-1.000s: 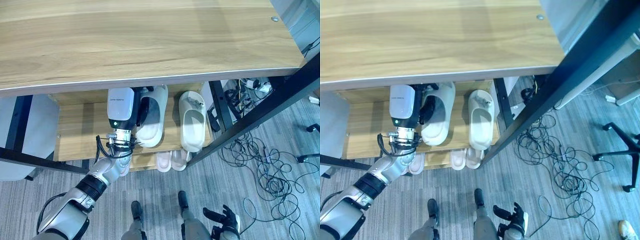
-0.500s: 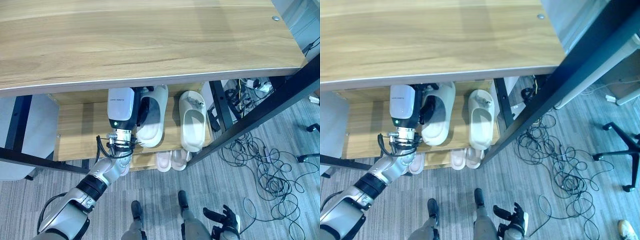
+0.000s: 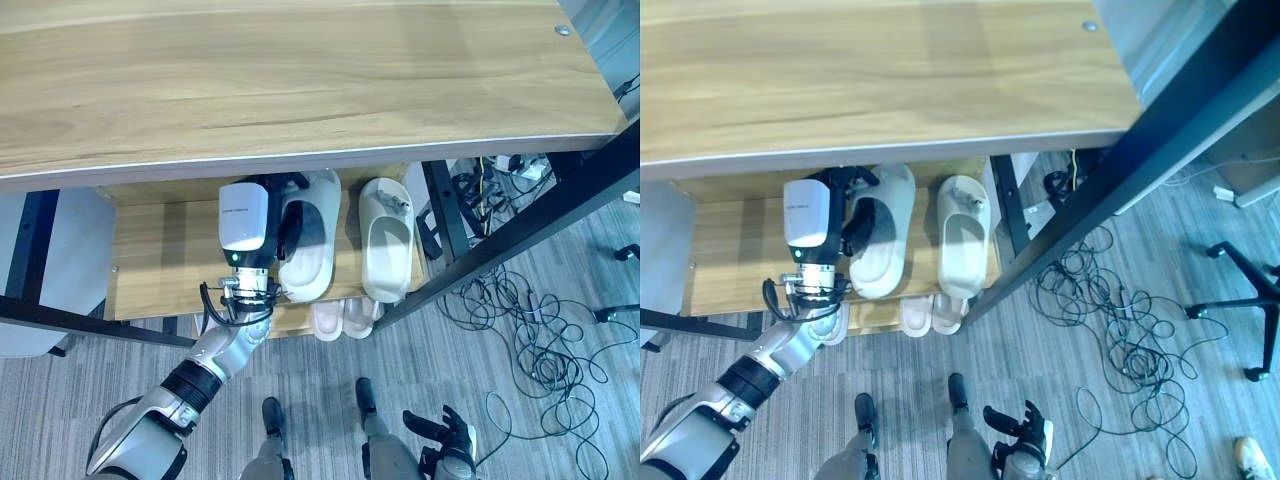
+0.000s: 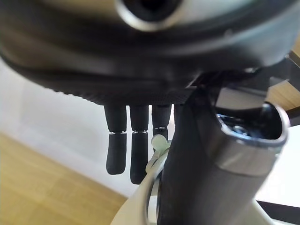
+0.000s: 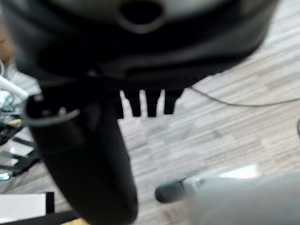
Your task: Arrange the slippers neatly on the shoe rack.
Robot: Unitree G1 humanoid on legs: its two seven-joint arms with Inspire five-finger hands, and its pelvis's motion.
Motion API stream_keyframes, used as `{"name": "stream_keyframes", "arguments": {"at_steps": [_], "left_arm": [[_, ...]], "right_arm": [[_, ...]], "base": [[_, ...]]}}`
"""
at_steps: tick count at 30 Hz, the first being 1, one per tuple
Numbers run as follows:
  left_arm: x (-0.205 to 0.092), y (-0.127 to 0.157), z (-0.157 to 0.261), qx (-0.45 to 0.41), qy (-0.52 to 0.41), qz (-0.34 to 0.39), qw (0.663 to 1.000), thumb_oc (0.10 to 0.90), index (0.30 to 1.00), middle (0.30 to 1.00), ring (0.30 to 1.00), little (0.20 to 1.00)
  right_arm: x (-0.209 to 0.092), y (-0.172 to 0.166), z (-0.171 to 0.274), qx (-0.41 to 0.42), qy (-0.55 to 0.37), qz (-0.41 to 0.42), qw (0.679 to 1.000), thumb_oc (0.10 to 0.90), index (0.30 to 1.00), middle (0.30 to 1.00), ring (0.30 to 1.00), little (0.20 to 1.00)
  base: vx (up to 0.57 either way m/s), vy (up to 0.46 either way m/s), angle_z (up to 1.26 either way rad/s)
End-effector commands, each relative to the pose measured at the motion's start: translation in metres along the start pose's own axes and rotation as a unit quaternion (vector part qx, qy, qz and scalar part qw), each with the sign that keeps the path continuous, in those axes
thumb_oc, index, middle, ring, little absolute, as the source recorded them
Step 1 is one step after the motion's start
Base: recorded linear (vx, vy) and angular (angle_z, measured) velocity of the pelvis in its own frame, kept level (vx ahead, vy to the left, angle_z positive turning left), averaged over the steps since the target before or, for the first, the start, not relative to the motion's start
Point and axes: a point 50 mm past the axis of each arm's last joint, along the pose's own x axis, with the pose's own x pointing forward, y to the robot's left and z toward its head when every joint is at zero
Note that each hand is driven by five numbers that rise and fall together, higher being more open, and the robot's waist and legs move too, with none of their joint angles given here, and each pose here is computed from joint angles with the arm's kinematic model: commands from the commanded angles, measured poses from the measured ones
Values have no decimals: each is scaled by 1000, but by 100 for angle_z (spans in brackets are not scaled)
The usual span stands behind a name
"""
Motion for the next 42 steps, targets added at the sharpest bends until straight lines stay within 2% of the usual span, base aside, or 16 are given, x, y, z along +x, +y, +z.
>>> {"name": "stream_keyframes", "arguments": {"at_steps": [1, 9, 24, 25, 31, 42], "left_arm": [[26, 37, 25, -87, -48, 142, 985, 400, 300, 300, 300, 300], [16, 26, 27, -87, -52, 97, 990, 400, 300, 300, 300, 300], [22, 4, 36, -78, -65, 53, 993, 400, 300, 300, 300, 300], [25, 3, 39, -94, -61, 49, 992, 400, 300, 300, 300, 300], [46, 6, 45, -69, -94, 60, 991, 400, 300, 300, 300, 300], [64, 13, 51, -38, -129, 83, 987, 400, 300, 300, 300, 300]], "right_arm": [[-4, 7, -4, 12, 5, -9, 1000, 800, 900, 900, 900, 900], [-5, -2, -19, -1, 39, -25, 999, 800, 900, 900, 900, 900], [-5, -6, -21, -27, 33, -26, 999, 800, 900, 900, 900, 900], [-3, -6, -15, -27, 23, -27, 999, 800, 900, 900, 900, 900], [2, -4, 5, -30, -19, -26, 999, 800, 900, 900, 900, 900], [3, 1, 14, -45, -40, -15, 998, 800, 900, 900, 900, 900]], "base": [[9, -46, 0], [16, 2, 9], [0, 0, -2], [-42, 1, -7], [-40, 6, -3], [2, 1, 0]]}}
